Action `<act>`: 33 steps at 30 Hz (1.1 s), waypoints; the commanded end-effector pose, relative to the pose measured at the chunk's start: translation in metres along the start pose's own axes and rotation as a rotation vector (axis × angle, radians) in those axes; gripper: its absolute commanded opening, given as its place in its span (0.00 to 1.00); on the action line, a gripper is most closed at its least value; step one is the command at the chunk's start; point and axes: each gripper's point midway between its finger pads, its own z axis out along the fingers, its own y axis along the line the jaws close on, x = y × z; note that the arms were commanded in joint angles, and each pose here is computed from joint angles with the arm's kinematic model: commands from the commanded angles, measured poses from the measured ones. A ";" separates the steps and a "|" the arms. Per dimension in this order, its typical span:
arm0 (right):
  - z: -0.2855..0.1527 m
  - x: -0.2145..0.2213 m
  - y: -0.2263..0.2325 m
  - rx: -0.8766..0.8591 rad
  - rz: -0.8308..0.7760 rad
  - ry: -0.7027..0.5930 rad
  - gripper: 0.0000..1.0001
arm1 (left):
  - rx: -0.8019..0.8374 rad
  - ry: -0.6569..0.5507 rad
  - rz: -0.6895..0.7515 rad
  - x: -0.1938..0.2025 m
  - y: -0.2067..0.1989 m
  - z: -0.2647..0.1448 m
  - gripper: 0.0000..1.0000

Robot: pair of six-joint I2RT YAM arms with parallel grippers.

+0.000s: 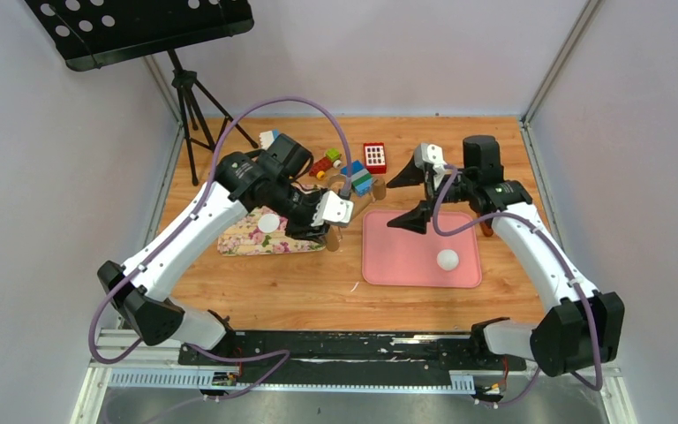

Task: Roll out the dumpling wrappers from the dough
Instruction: Pick up the rolling pin from the center of the board.

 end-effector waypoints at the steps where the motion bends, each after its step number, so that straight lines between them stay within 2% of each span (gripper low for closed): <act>1: 0.006 -0.010 -0.015 -0.039 -0.165 -0.057 1.00 | 0.025 -0.089 0.128 -0.020 -0.016 -0.012 0.00; 7: 0.013 -0.016 -0.003 -0.186 -0.169 -0.162 0.99 | 0.081 -0.095 0.142 -0.017 -0.027 -0.010 0.00; 10: 0.017 -0.023 0.007 -0.302 -0.103 -0.233 0.93 | 0.080 -0.097 0.140 -0.017 -0.028 -0.009 0.00; 13: 0.031 -0.020 0.011 -0.347 -0.035 -0.223 0.88 | 0.042 -0.100 0.135 -0.018 -0.021 -0.009 0.00; 22: 0.052 0.001 0.025 -0.386 0.000 -0.175 0.87 | 0.000 -0.131 0.147 -0.026 -0.015 -0.012 0.00; 25: 0.056 0.005 0.026 -0.389 0.012 -0.162 0.79 | 0.005 -0.128 0.137 -0.024 -0.015 -0.010 0.00; 33: 0.060 -0.002 0.032 -0.419 0.047 -0.161 0.71 | 0.002 -0.098 0.097 -0.017 -0.008 -0.003 0.00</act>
